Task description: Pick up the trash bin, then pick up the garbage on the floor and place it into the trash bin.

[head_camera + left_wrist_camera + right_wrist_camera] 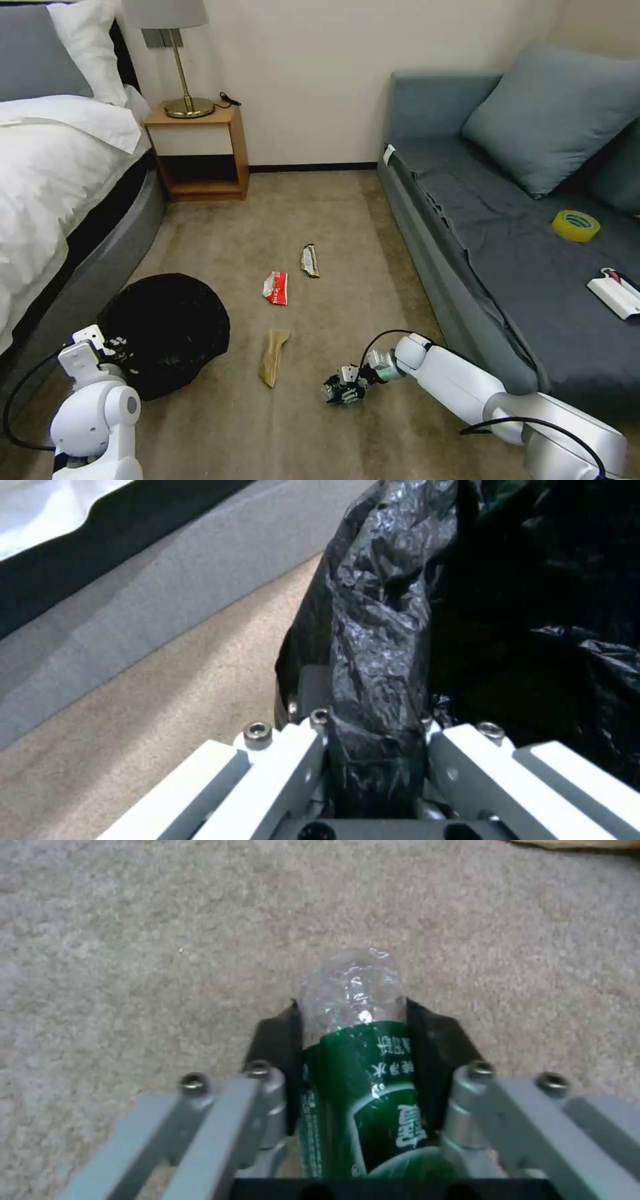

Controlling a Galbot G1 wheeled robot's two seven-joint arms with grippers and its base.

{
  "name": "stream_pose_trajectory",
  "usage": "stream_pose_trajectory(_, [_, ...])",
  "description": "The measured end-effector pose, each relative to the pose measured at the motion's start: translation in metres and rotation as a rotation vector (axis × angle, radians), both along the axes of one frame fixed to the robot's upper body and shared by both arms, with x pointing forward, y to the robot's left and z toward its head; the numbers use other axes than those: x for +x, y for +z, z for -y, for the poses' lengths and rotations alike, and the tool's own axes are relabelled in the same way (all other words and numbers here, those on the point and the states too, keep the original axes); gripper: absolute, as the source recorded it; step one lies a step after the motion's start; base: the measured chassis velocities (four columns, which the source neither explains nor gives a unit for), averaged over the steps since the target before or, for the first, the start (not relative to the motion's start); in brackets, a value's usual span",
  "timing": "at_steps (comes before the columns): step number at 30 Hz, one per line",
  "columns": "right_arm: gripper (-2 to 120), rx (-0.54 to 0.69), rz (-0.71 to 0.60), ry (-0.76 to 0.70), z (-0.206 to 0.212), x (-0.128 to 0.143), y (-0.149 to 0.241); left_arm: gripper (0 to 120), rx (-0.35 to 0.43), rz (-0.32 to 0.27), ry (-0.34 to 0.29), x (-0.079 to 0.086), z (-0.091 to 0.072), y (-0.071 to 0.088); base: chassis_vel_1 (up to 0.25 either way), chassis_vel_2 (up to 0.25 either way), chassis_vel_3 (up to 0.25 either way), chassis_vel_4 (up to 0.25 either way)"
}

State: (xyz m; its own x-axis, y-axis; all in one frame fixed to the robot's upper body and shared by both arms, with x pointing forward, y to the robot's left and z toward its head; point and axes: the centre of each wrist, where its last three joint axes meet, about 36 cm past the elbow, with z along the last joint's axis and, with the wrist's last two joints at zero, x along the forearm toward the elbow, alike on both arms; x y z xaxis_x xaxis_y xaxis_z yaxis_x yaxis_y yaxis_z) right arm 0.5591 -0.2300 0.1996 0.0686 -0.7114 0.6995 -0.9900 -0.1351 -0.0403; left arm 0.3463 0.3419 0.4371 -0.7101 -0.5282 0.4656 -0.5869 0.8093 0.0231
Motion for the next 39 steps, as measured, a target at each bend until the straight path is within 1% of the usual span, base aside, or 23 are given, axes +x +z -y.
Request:
stream_pose_trajectory(4, [19, 0.005, 0.002, -0.01, 0.006, -0.005, -0.002, 3, -0.002, 0.002, -0.004, 0.001, 0.002, 0.0, 0.0, 0.0, 0.0, 0.0])
stream_pose_trajectory(5, [19, 0.005, 0.002, -0.01, 0.006, -0.005, -0.002, 3, -0.002, 0.002, -0.004, 0.001, 0.002, 0.0, 0.0, 0.0, 0.0, 0.0])
stream_pose_trajectory(7, [13, 0.019, 0.008, -0.022, 0.014, -0.006, 0.002, 3, -0.003, 0.002, -0.006, 0.002, 0.002, 0.0, 0.0, 0.0, 0.0, 0.0])
stream_pose_trajectory(8, [12, 0.041, 0.021, -0.049, 0.024, -0.007, 0.009, 3, -0.004, 0.002, -0.007, 0.002, 0.002, 0.0, 0.0, 0.0, 0.0, 0.0])
stream_pose_trajectory(9, [12, 0.041, 0.021, -0.049, 0.024, -0.007, 0.009, 3, -0.004, 0.002, -0.007, 0.002, 0.002, 0.0, 0.0, 0.0, 0.0, 0.0])
stream_pose_trajectory(10, [12, 0.088, 0.034, -0.092, 0.037, -0.007, 0.02, 3, -0.006, 0.001, -0.008, 0.002, 0.002, 0.0, 0.0, 0.0, 0.0, 0.0])
stream_pose_trajectory(12, [12, 0.231, 0.084, -0.19, 0.051, -0.002, 0.052, 3, -0.01, -0.002, -0.014, 0.002, 0.003, -0.001, 0.0, 0.0, 0.0, 0.0])
stream_pose_trajectory(13, [12, 0.231, 0.084, -0.19, 0.051, -0.002, 0.052, 3, -0.01, -0.002, -0.014, 0.002, 0.003, -0.001, 0.0, 0.0, 0.0, 0.0])
stream_pose_trajectory(15, [12, 0.38, 0.145, -0.278, 0.043, 0.002, 0.093, 3, -0.013, -0.005, -0.019, 0.002, 0.005, -0.002, 0.0, 0.0, 0.0, 0.0])
stream_pose_trajectory(16, [12, 0.478, 0.172, -0.305, 0.023, 0.001, 0.121, 3, -0.017, -0.007, -0.024, 0.002, 0.007, -0.003, 0.0, 0.0, 0.0, 0.0])
stream_pose_trajectory(17, [12, 0.478, 0.172, -0.305, 0.023, 0.001, 0.121, 3, -0.017, -0.007, -0.024, 0.002, 0.007, -0.003, 0.0, 0.0, 0.0, 0.0])
stream_pose_trajectory(19, [12, 0.608, 0.188, -0.342, -0.014, -0.009, 0.159, 3, -0.026, -0.012, -0.035, 0.002, 0.013, -0.004, 0.0, 0.0, 0.0, 0.0])
stream_pose_trajectory(20, [12, 0.657, 0.189, -0.368, -0.029, -0.015, 0.171, 3, -0.029, -0.015, -0.038, 0.001, 0.016, -0.005, 0.0, 0.0, 0.0, 0.0])
stream_pose_trajectory(22, [12, 0.682, 0.186, -0.381, -0.038, -0.019, 0.178, 3, -0.031, -0.016, -0.04, 0.001, 0.018, -0.006, 0.0, 0.0, 0.0, 0.0])
stream_pose_trajectory(26, [12, 0.793, 0.149, -0.453, -0.091, -0.047, 0.207, 3, -0.035, -0.02, -0.051, -0.001, 0.024, -0.006, 0.0, 0.0, 0.0, 0.0])
stream_pose_trajectory(27, [12, 0.793, 0.149, -0.453, -0.091, -0.047, 0.207, 3, -0.035, -0.02, -0.051, -0.001, 0.024, -0.006, 0.0, 0.0, 0.0, 0.0])
stream_pose_trajectory(30, [12, 0.87, 0.065, -0.508, -0.153, -0.074, 0.226, 3, -0.039, -0.022, -0.059, -0.003, 0.029, -0.005, 0.0, 0.0, 0.0, 0.0])
stream_pose_trajectory(31, [12, 0.899, 0.03, -0.537, -0.183, -0.083, 0.232, 3, -0.04, -0.022, -0.061, -0.004, 0.031, -0.004, 0.0, 0.0, 0.0, 0.0])
stream_pose_trajectory(32, [12, 0.899, 0.03, -0.537, -0.183, -0.083, 0.232, 3, -0.04, -0.022, -0.061, -0.004, 0.031, -0.004, 0.0, 0.0, 0.0, 0.0])
stream_pose_trajectory(34, [12, 0.915, -0.006, -0.565, -0.234, -0.094, 0.234, 3, -0.045, -0.021, -0.066, -0.005, 0.034, -0.003, 0.0, 0.0, 0.0, 0.0])
stream_pose_trajectory(36, [12, 0.899, -0.007, -0.579, -0.261, -0.096, 0.223, 3, -0.049, -0.022, -0.069, -0.005, 0.037, -0.003, 0.0, 0.0, 0.0, 0.0])
stream_pose_trajectory(38, [12, 0.893, -0.003, -0.581, -0.267, -0.096, 0.219, 3, -0.05, -0.022, -0.07, -0.004, 0.038, -0.003, 0.0, 0.0, 0.0, 0.0])
stream_pose_trajectory(39, [12, 0.879, 0.01, -0.581, -0.278, -0.095, 0.207, 3, -0.053, -0.022, -0.073, -0.004, 0.04, -0.003, 0.0, 0.0, 0.0, 0.0])
